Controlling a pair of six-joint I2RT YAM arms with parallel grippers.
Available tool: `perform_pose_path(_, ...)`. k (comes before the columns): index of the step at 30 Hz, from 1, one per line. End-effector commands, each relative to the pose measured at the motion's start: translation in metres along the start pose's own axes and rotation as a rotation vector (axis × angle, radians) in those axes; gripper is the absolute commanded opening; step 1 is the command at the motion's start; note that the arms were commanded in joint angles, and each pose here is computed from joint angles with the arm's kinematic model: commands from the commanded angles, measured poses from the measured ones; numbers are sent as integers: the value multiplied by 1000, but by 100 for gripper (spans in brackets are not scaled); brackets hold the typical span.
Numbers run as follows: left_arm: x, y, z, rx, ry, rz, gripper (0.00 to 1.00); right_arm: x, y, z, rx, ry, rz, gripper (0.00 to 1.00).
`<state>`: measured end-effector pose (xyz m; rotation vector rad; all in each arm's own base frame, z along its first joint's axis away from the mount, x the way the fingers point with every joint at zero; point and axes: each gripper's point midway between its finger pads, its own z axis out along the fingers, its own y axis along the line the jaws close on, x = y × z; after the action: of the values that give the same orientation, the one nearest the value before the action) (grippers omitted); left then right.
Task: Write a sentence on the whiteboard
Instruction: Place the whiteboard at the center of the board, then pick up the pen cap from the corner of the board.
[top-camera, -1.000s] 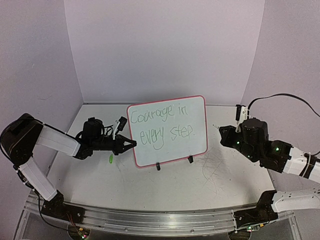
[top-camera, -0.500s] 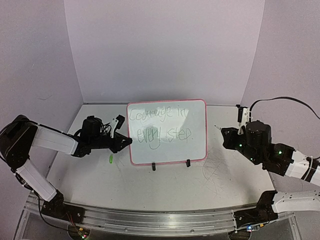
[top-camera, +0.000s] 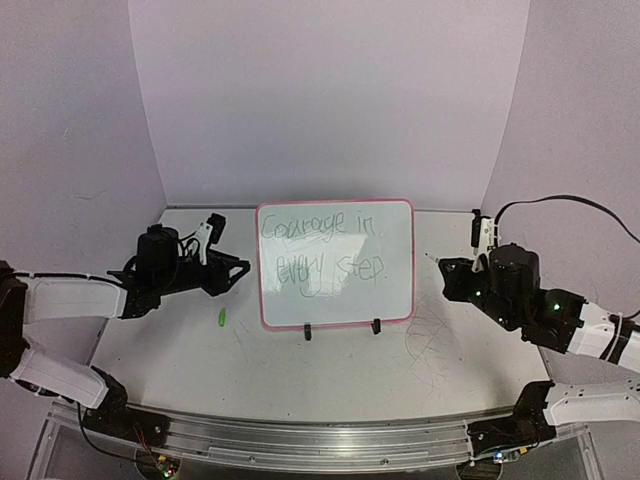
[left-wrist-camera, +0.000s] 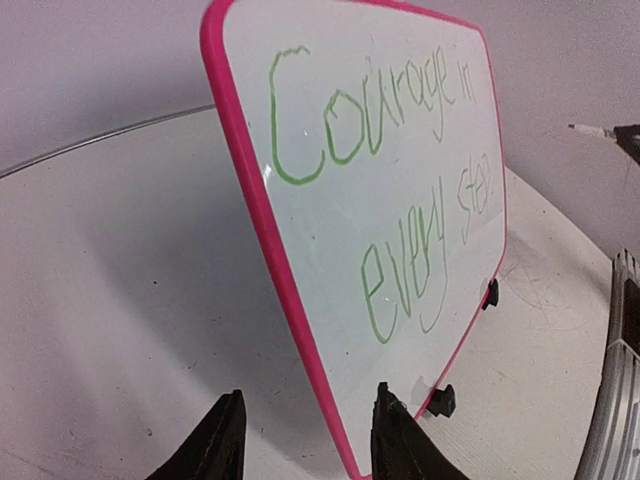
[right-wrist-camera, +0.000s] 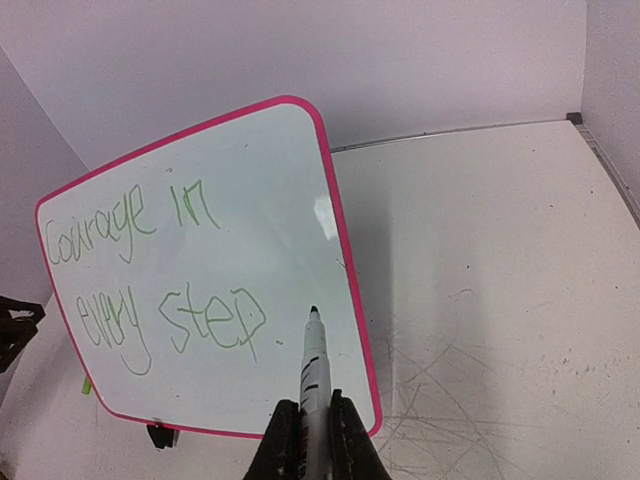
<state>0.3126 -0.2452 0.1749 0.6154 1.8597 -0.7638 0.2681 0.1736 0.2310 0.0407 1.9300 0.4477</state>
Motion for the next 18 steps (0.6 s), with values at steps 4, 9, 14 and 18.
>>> perform_pose_path(4,22,28,-40,-245,63,-307,52,-5,16,10,-45,0,-53,0)
perform_pose_path(9,101,60,-58,-532,371,-543,53,1,28,19,-81,41,-97,0)
perform_pose_path(14,110,75,-45,-604,473,-523,52,2,37,23,-108,55,-125,0)
perform_pose_path(18,116,86,-17,-595,554,-478,48,-2,39,21,-120,48,-119,0)
